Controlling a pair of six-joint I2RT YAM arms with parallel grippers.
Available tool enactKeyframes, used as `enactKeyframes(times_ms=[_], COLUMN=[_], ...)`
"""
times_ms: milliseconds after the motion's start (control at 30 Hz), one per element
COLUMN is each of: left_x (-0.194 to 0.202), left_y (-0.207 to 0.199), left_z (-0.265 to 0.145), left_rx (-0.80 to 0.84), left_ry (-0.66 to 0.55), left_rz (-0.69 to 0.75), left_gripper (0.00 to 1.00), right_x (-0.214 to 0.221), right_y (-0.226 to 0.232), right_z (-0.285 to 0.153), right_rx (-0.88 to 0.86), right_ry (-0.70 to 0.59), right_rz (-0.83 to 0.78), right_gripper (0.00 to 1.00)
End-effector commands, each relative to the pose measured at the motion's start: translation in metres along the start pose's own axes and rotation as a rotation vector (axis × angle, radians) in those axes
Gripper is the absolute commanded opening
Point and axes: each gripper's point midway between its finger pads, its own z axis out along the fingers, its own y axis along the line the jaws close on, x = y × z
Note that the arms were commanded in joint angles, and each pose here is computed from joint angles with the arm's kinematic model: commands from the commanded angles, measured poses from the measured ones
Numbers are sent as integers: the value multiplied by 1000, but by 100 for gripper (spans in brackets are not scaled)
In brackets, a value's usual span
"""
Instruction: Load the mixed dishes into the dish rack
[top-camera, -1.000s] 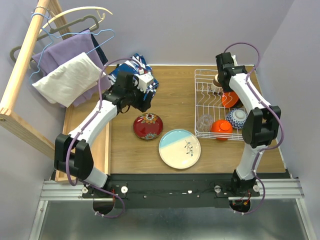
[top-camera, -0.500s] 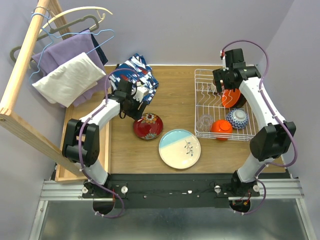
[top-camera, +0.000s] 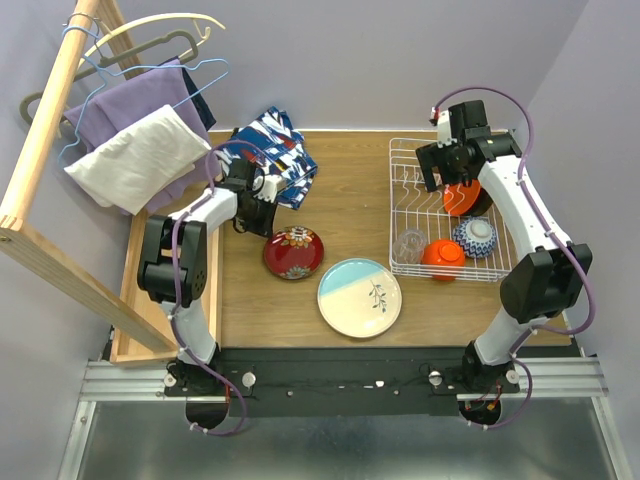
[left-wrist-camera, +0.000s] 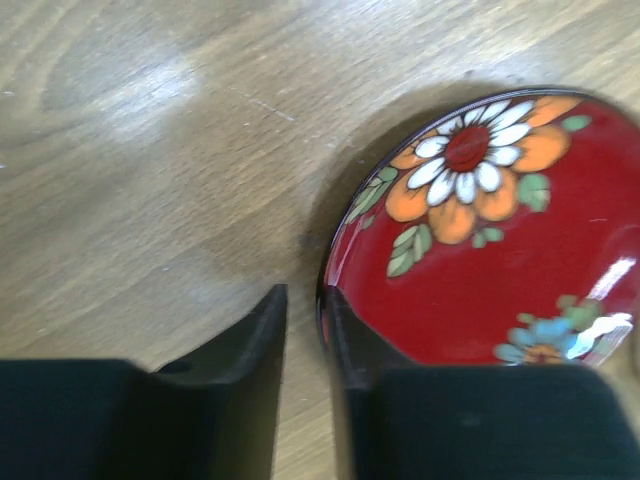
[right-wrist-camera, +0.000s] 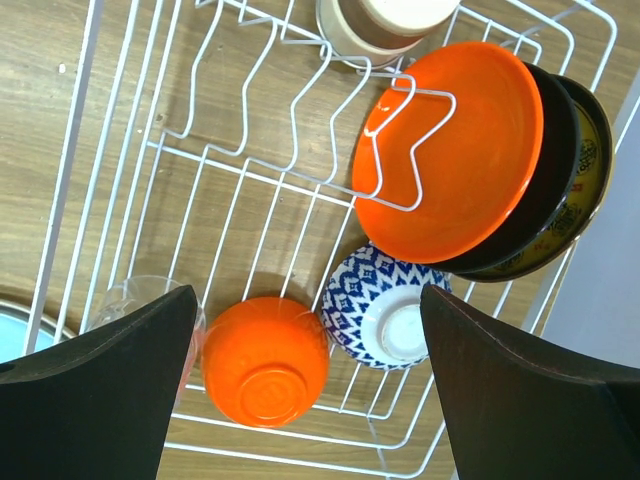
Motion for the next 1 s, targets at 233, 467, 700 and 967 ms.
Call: enactKeyframes(times_ms=[233, 467, 700, 967], left_x=[5, 8, -25, -70], left_y=[-26, -35, -47, -69], left_z=[4, 5, -31, -104], left_rx=[259, 315, 267, 192], left_ry=[45, 71, -37, -220], left_rz=[-115, -114, 18, 216], left_gripper=[26, 3, 0, 0], right_x=[7, 7, -10, -30], right_y=[10, 17, 54, 121], right_z=[-9, -7, -21, -40], right_rx=[-72, -110, -346, -809], right_ry=[-1, 5, -56, -130], right_rz=[-15, -20, -70, -176], right_gripper=[100, 100, 99, 69])
